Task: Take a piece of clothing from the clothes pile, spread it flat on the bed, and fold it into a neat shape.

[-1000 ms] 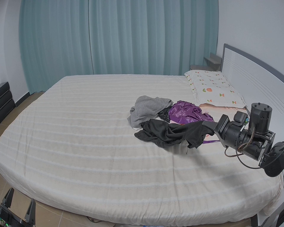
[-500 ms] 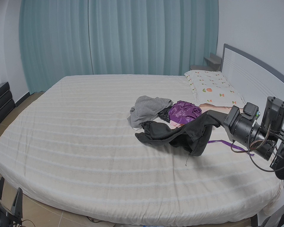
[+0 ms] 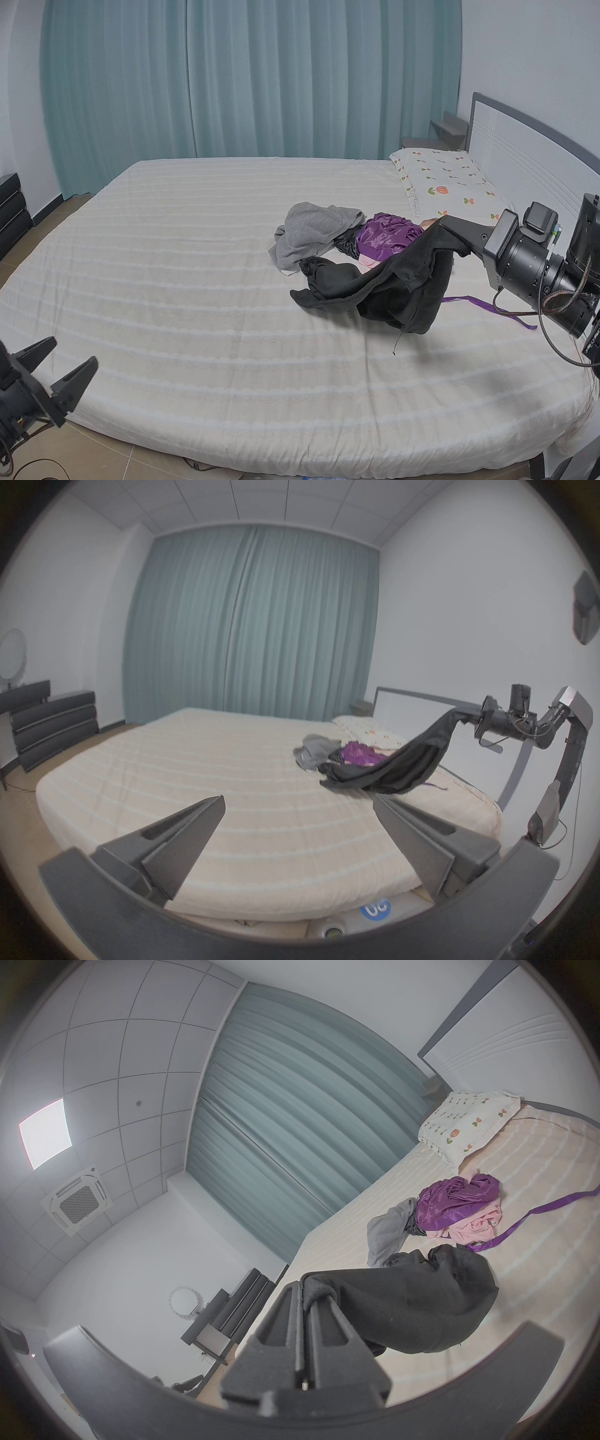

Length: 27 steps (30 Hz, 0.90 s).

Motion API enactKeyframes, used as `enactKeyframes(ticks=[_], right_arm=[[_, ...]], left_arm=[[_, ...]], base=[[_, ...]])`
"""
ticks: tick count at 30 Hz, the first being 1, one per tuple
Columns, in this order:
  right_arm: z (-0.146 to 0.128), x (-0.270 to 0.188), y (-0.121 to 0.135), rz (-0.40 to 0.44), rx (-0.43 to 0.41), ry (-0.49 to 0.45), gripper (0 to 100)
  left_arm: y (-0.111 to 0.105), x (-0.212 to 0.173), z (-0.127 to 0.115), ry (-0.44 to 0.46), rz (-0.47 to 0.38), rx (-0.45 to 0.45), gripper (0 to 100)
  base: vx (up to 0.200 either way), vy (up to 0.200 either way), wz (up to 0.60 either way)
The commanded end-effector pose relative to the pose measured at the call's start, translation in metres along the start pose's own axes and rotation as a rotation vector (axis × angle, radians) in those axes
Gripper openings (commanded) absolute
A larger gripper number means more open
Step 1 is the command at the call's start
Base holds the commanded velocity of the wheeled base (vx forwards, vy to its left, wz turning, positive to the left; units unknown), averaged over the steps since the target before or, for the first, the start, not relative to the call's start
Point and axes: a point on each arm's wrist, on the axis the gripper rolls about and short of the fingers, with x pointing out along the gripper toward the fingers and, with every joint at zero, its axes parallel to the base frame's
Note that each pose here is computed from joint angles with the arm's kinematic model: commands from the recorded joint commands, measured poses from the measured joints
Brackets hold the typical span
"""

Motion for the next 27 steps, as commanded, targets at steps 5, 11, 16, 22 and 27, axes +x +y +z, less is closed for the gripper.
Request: enactKeyframes(ticks=[5,11,16,22,27], right_arm=[[-0.003,-0.015,0.019,0.085,-0.015,0.017,0],[0.002,-0.027,0.025,0.1,-0.018,0.014,0],[-0.002,-0.026,0.022,0.086,-0.017,0.044,0],[-0.004,-0.027,0.026,0.099,-0.018,0.05,0],[-0.001,-0.027,0.03,0.119,-0.017,0.038,0]], left_arm=[[-0.027,0.169,-0.042,0.463,-0.147,-0.094,100],[-0.047,0.213,-0.06,0.48,-0.111,-0.083,100],[-0.068,0.247,-0.072,0.483,-0.139,-0.063,100],[-0.09,0.276,-0.09,0.497,-0.159,-0.033,100],[-0.108,0.297,-0.105,0.5,-0.181,-0.013,100]], base=[[0.0,0.0,0.0],[0.0,0.0,0.0],[0.0,0.0,0.0],[0.0,0.0,0.0],[0.0,0.0,0.0]])
